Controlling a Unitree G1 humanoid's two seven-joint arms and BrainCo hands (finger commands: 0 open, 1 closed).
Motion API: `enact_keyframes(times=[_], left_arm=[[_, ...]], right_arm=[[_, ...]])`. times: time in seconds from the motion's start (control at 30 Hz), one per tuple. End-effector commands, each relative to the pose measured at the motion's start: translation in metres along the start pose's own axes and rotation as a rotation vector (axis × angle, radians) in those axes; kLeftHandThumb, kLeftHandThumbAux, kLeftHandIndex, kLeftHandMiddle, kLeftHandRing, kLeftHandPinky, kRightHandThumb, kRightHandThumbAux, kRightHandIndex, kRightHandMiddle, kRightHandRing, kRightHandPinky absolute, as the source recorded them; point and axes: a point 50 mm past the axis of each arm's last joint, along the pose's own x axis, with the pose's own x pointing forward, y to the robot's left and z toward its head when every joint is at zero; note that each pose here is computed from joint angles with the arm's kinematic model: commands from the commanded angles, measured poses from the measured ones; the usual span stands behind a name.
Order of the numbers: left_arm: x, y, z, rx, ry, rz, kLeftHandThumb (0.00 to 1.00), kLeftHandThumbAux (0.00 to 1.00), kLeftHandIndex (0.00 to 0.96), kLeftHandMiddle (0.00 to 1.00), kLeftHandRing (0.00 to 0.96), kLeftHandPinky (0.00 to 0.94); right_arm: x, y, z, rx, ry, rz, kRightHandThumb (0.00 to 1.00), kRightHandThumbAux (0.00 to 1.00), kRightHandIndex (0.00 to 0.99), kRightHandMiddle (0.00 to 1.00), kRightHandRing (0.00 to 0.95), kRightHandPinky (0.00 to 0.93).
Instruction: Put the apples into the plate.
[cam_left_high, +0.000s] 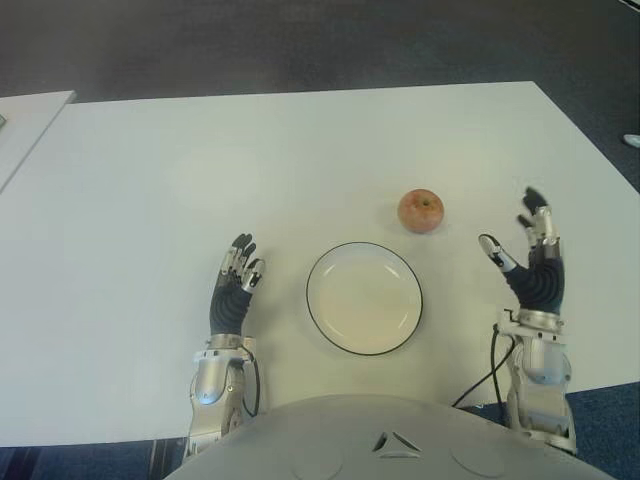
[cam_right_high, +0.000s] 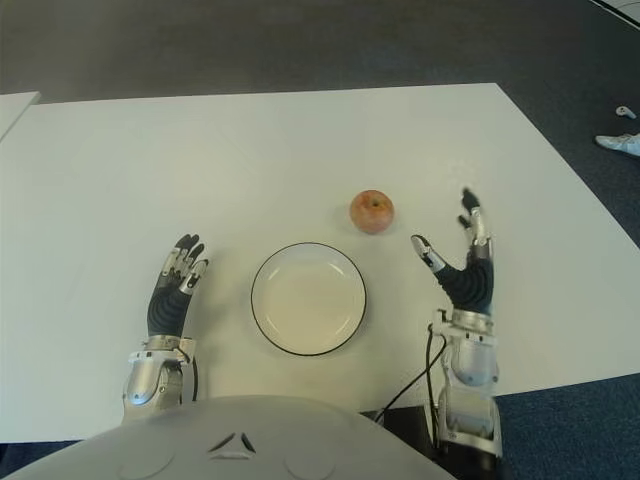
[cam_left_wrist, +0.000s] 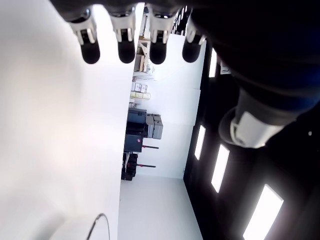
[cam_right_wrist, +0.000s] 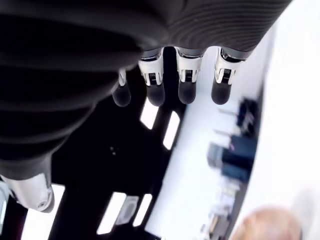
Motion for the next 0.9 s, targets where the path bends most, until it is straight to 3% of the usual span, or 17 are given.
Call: enact_keyframes(times=[0.03, 0.17, 0.33, 0.57, 0.73, 0.8, 0.9], left_arm=[[-0.001, -0.002, -0.003, -0.012, 0.024, 0.0, 0.295, 0.578, 0.058, 0.021, 0.007, 0.033], [0.001, -0.003, -0.005, -0.014, 0.027, -0.002, 0.296, 0.577, 0.06, 0.023, 0.008, 0.033], [0.002, -0.004, -0.005, -0.02, 0.029, 0.0, 0.293, 0.573, 0.061, 0.025, 0.008, 0.03], [0.005, -0.005, -0.006, -0.022, 0.027, -0.002, 0.303, 0.564, 0.06, 0.02, 0.004, 0.025], [0.005, -0.006, -0.006, -0.033, 0.021, -0.006, 0.306, 0.565, 0.059, 0.021, 0.004, 0.025], [0.005, -0.006, -0.006, -0.037, 0.02, -0.005, 0.312, 0.561, 0.062, 0.025, 0.008, 0.029], [0.004, -0.005, -0.006, -0.033, 0.019, -0.003, 0.315, 0.557, 0.064, 0.028, 0.011, 0.03]], right_arm=[[0.014, 0.002, 0.004, -0.107, -0.146, 0.016, 0.382, 0.517, 0.049, 0.066, 0.04, 0.031], [0.027, 0.001, 0.007, -0.217, -0.229, 0.057, 0.358, 0.507, 0.042, 0.053, 0.032, 0.026], [0.057, 0.005, 0.022, -0.367, -0.309, 0.128, 0.358, 0.473, 0.037, 0.041, 0.012, 0.005], [0.078, 0.011, 0.023, -0.463, -0.313, 0.206, 0.369, 0.441, 0.042, 0.035, 0.0, 0.0], [0.099, 0.024, 0.014, -0.52, -0.278, 0.293, 0.352, 0.436, 0.043, 0.036, 0.0, 0.005], [0.11, 0.036, -0.005, -0.551, -0.235, 0.333, 0.335, 0.437, 0.041, 0.037, 0.007, 0.03], [0.115, 0.041, -0.012, -0.567, -0.226, 0.35, 0.324, 0.439, 0.039, 0.037, 0.013, 0.043]])
